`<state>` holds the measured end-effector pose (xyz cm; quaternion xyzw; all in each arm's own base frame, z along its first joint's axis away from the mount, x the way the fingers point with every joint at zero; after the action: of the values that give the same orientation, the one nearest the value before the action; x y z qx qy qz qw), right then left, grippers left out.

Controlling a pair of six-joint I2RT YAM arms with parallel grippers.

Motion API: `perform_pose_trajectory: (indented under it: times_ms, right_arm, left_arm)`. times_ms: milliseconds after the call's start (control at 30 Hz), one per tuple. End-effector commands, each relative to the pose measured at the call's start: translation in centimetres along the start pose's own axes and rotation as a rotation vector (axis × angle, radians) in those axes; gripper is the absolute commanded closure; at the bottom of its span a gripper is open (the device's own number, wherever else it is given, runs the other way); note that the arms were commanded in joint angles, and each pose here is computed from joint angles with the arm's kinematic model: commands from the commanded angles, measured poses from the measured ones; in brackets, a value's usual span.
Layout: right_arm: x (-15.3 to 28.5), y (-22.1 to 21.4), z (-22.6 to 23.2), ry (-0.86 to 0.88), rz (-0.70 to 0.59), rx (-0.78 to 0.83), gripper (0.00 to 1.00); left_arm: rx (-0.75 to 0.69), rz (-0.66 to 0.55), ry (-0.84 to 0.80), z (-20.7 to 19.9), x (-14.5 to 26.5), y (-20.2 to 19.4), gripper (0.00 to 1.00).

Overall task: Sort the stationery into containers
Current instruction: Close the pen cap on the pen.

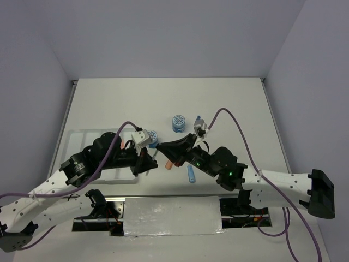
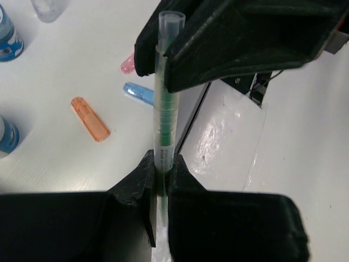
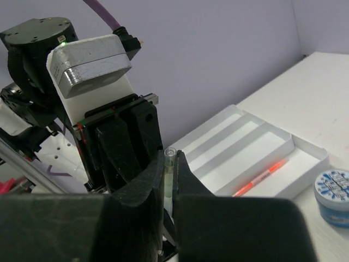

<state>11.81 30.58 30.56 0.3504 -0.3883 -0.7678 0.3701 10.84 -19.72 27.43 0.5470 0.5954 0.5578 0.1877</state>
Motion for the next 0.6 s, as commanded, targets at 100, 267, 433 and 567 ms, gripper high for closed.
perform_pose_trajectory:
  times_ms: [100,267,433,567]
  right_arm:
    - [3.7,-0.6,-1.5,-0.16,0.25,0.098,0.4]
    - [3.8,12.1,0.8,-0.205,-0.001,0.127,0.0]
    - [6.7,16.4,0.2,-0.326,-0.083,0.176,0.0]
    - [9.1,14.6,-0.9,-0.344,-0.086,0.158,0.0]
  left_arm:
    - [0.017,-0.505,0.141,1.6,1.2,6.4,1.0]
    - [0.152,-0.449,0.41,5.6,0.9,2.9,1.0]
    - [0.304,-0.272,0.983,12.1,1.5,-1.0,1.0]
    - [0.369,-0.041,1.228,16.3,1.4,-5.6,1.0]
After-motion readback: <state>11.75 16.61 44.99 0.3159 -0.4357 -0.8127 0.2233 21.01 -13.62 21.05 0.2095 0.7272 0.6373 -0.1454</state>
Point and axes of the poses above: each gripper's point midway between its finger pads, its own x axis back along the fingers, its own z axis along the line the jaws close on, y = z × x, the point moved 5 cm from there along x, back along the fingers, and after that the axes turned 1 degree about x, right-handed, at the moved point
